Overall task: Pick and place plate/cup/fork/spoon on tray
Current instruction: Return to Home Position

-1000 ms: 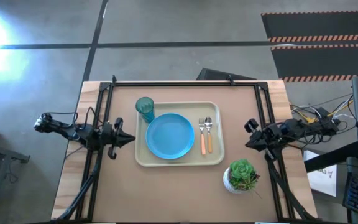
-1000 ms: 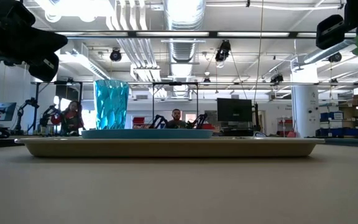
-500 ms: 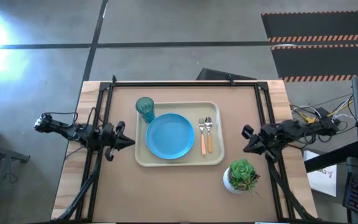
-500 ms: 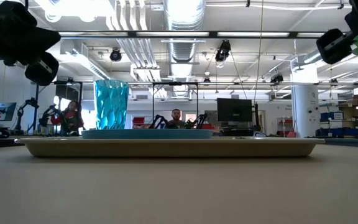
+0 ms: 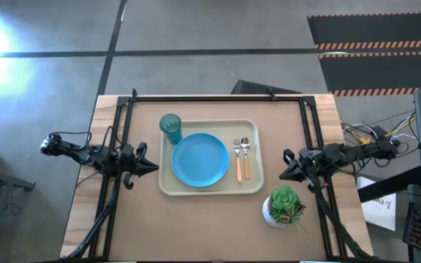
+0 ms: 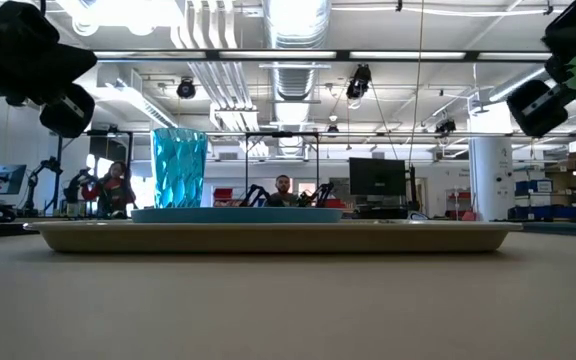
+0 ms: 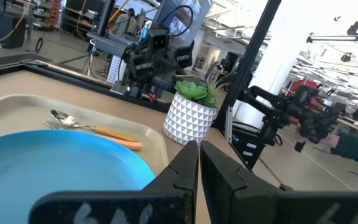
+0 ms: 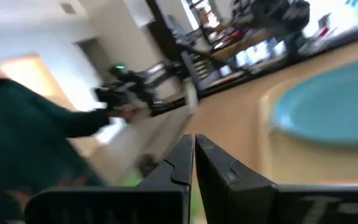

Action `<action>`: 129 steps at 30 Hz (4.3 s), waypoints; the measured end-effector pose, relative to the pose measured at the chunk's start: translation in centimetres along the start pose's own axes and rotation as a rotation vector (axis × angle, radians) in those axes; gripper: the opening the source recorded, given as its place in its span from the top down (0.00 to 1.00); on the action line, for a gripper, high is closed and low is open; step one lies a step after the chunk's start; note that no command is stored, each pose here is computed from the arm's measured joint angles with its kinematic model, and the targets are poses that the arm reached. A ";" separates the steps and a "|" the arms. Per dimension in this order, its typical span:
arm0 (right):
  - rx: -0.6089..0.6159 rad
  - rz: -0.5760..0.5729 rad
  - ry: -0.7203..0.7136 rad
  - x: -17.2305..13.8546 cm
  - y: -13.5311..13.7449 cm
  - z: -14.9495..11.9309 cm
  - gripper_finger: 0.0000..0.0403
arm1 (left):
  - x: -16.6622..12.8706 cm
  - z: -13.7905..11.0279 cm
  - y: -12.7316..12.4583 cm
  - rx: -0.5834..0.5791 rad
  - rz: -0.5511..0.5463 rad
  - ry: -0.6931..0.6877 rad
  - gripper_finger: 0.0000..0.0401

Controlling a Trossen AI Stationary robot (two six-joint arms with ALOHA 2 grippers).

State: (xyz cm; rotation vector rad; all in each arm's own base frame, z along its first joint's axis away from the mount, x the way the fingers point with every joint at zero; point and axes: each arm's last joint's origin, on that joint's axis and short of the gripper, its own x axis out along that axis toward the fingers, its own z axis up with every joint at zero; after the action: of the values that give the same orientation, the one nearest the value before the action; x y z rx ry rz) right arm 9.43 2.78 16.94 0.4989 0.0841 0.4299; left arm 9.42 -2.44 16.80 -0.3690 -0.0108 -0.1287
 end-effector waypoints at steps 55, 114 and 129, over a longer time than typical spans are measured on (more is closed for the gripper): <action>-0.609 -0.519 0.002 -0.1 -2.4 0.4 0.98 | 0.9 -0.9 0.2 0.449 0.021 0.111 1.00; -0.485 -0.512 -0.039 -0.1 -2.4 0.5 0.98 | 0.9 -1.0 0.2 0.444 0.023 0.124 1.00; -0.485 -0.512 -0.040 -0.1 -2.4 0.5 0.98 | 0.9 -1.0 0.2 0.444 0.023 0.124 1.00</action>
State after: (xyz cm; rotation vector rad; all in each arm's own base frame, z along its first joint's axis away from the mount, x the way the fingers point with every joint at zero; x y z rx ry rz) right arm 10.34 0.67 16.24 -0.0017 0.0633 -0.0677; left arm 10.34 -2.71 15.80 0.0824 0.0862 -0.1222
